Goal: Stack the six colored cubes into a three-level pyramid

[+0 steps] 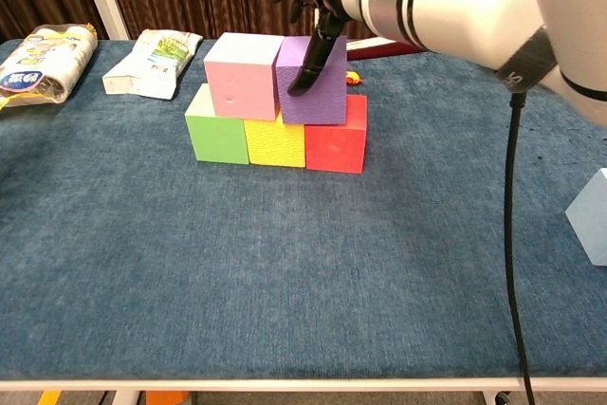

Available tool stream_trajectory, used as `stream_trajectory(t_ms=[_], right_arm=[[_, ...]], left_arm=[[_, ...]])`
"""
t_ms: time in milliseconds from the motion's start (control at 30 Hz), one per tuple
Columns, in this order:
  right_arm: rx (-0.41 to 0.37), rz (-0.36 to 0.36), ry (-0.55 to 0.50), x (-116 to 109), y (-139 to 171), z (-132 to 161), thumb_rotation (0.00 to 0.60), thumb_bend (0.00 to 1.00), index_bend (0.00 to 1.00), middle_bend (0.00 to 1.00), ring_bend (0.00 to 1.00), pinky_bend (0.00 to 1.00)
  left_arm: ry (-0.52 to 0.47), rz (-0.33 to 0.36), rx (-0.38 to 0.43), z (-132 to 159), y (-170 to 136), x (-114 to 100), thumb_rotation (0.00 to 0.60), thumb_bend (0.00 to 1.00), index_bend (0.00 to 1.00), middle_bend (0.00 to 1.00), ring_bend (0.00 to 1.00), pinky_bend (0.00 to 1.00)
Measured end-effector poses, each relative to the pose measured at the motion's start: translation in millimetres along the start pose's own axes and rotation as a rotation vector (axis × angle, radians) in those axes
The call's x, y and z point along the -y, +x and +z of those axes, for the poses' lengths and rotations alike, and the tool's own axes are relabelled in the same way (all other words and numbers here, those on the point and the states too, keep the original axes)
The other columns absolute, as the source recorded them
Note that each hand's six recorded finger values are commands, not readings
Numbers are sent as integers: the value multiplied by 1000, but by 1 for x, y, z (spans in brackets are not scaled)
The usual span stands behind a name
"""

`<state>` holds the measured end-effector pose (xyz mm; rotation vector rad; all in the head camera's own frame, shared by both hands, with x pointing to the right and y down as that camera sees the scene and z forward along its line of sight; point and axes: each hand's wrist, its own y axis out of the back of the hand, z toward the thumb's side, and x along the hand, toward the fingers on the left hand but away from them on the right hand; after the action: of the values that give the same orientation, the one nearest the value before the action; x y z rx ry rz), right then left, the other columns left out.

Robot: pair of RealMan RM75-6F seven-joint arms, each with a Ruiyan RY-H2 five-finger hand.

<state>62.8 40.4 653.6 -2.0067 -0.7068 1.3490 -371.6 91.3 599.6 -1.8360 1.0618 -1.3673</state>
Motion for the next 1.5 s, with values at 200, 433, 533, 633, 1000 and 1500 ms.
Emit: stream_trajectory(t_ms=[200,433,533,633,1000,1500], right_arm=[[2,-2,9,1,-3,1,600,14,0,116,0,18],[-16,8,7,0,0,2,600,16,0,116,0,13],[-36,11,6,-3,6,1,600,17,0,116,0,8],[-62,9,4,-10,15,-3,600,16,0,116,0,0],[-59,-48,64,-50,53,-66,600,17,0,117,0,0],[-16,-21,61,-44,11,-98,600,11,0,111,0,0]], left_arm=[[-2,3,-2,-1,0,0,600,20,101,124,98,255],[-1,2,-4,-2,-2,0,600,20,101,124,98,255],[-1,-1,-3,-2,-2,1,600,19,101,124,98,255],[-3,4,-3,-2,-3,0,600,20,101,124,98,255],[-6,9,-12,-3,-6,-3,600,20,101,124,98,255],[-3,10,-28,-3,-4,-2,600,20,101,124,98,255]])
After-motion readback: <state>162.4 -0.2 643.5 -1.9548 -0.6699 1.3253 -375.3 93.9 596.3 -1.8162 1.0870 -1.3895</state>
